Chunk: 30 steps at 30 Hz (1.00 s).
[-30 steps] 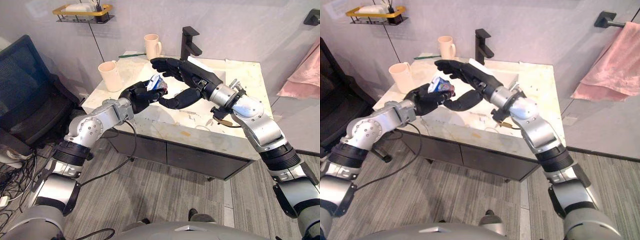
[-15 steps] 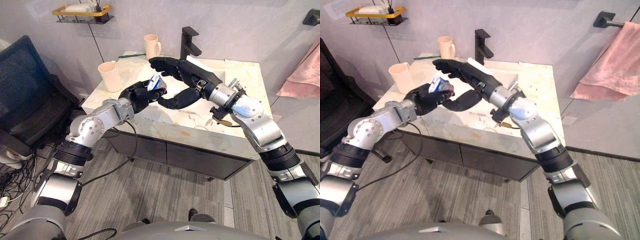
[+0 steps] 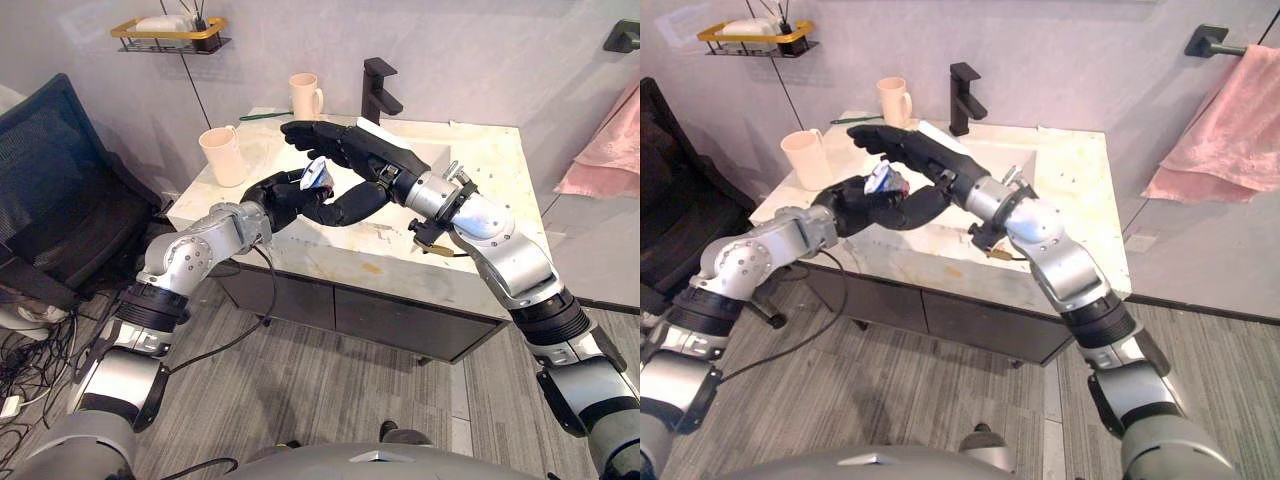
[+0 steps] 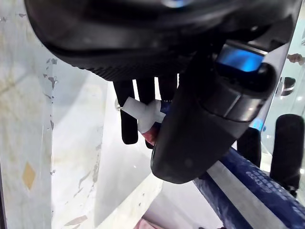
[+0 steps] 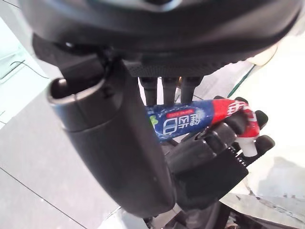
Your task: Organize the bathroom.
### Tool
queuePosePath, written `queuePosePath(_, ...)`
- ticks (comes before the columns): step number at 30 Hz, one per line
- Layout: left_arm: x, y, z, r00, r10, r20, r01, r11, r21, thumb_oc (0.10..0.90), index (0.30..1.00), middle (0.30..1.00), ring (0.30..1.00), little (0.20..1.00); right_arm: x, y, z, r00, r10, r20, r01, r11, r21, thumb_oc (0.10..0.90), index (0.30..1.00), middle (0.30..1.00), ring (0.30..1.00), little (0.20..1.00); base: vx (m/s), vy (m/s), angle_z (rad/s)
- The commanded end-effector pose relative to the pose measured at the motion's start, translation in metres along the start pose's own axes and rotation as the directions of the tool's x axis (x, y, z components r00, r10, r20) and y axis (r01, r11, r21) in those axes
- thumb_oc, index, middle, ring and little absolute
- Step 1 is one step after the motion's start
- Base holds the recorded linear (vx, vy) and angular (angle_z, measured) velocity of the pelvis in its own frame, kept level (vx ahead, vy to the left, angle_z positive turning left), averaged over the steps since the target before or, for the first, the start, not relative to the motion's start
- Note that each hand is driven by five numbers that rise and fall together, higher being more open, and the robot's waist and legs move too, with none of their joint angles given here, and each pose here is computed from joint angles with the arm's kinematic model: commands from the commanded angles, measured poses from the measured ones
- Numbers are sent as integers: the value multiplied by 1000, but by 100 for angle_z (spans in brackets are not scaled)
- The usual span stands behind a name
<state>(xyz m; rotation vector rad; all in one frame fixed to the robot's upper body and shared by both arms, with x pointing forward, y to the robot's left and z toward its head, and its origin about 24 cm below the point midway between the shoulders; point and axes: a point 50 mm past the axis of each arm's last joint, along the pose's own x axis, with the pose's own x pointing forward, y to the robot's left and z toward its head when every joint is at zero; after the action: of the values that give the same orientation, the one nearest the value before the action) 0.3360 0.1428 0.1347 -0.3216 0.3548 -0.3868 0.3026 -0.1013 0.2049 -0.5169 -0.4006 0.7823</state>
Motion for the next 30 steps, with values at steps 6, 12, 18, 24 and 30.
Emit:
queuePosePath(6, -3, 2, 40, 983, -10, 184, 16, 999, -33, 400, 300, 300, 300, 300, 18, -10, 60, 964, -21, 264, 38, 997, -60, 800, 900, 900, 900, 900, 0, 0, 0)
queuePosePath(12, -3, 2, 39, 983, -7, 186, 14, 999, -36, 400, 300, 300, 300, 300, 18, -9, 58, 967, -9, 255, 22, 999, -47, 400, 300, 300, 300, 300, 0, 0, 0)
queuePosePath(18, -2, 2, 37, 983, -2, 185, 11, 999, -48, 400, 300, 300, 300, 300, 19, -7, 57, 968, -7, 250, 17, 999, -38, 400, 300, 300, 300, 300, 0, 0, 0)
queuePosePath(24, -2, 2, 35, 983, 1, 181, 7, 999, -45, 400, 300, 300, 300, 300, 19, -7, 57, 968, -5, 251, 13, 999, -32, 400, 300, 300, 300, 300, 0, 0, 0)
queuePosePath(30, -2, 2, 35, 982, 10, 187, -4, 999, -35, 568, 552, 552, 552, 552, 19, -6, 57, 968, -1, 253, 10, 999, -32, 400, 300, 300, 300, 300, 0, 0, 0)
